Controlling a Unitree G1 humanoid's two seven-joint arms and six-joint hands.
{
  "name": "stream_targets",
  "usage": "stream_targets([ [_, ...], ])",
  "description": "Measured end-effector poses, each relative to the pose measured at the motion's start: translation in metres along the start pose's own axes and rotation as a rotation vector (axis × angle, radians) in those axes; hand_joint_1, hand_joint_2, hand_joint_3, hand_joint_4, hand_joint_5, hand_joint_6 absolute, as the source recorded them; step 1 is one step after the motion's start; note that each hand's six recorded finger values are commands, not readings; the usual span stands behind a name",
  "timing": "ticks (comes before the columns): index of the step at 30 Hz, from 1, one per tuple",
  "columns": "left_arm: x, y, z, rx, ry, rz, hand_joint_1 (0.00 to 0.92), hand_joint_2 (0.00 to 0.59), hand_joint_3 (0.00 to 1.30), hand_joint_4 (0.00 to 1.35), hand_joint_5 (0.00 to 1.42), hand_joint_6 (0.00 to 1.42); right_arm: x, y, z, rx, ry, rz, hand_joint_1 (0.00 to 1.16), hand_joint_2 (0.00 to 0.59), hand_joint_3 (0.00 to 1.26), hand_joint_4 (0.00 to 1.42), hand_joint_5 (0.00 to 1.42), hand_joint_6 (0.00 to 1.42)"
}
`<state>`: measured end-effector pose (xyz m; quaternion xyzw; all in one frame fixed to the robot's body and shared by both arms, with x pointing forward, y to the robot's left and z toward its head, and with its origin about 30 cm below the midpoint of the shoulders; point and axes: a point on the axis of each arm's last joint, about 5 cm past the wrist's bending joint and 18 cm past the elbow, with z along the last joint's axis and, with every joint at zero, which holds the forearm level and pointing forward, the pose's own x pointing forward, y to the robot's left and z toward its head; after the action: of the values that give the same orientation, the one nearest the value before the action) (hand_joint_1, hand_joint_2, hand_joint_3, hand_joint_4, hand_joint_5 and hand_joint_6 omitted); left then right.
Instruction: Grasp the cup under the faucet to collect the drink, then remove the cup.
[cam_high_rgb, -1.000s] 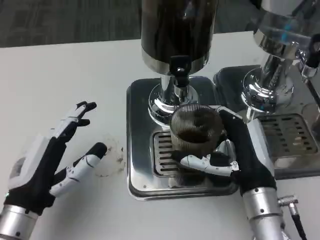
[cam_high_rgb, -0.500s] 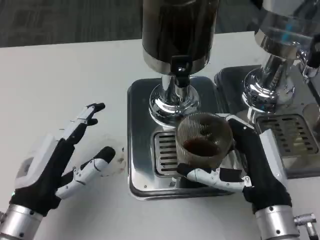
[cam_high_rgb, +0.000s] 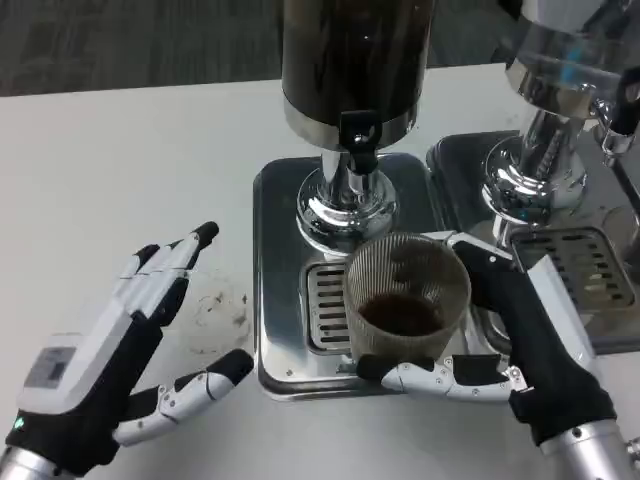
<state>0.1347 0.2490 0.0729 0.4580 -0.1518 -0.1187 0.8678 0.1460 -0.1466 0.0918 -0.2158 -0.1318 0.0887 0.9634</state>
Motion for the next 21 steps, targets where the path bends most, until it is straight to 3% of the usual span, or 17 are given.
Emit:
stream_targets([
  [5,-0.016,0.002,0.0015,0.025,0.023,-0.065,0.000,0.179,0.00,0.00,0.00,0.00,-0.005,-0.0017,0.0045,-0.002,-0.012,0.027,1.01,0.074,0.72,0.81,0.80,0.91],
  [9,-0.026,0.006,0.0030,0.059,0.047,-0.076,0.000,0.177,0.00,0.00,0.00,0.00,-0.011,-0.0036,0.0093,-0.002,-0.021,0.050,1.01,0.074,0.72,0.81,0.80,0.91],
  [14,-0.039,0.008,0.0098,0.097,0.067,-0.106,0.000,0.176,0.00,0.00,0.00,0.00,-0.018,-0.0068,0.0121,0.003,-0.018,0.083,1.01,0.074,0.72,0.81,0.80,0.91],
  [21,-0.057,0.004,0.0216,0.109,0.116,-0.129,0.000,0.176,0.00,0.00,0.00,0.00,-0.022,-0.0116,0.0213,-0.011,-0.052,0.116,1.01,0.074,0.72,0.81,0.80,0.91],
])
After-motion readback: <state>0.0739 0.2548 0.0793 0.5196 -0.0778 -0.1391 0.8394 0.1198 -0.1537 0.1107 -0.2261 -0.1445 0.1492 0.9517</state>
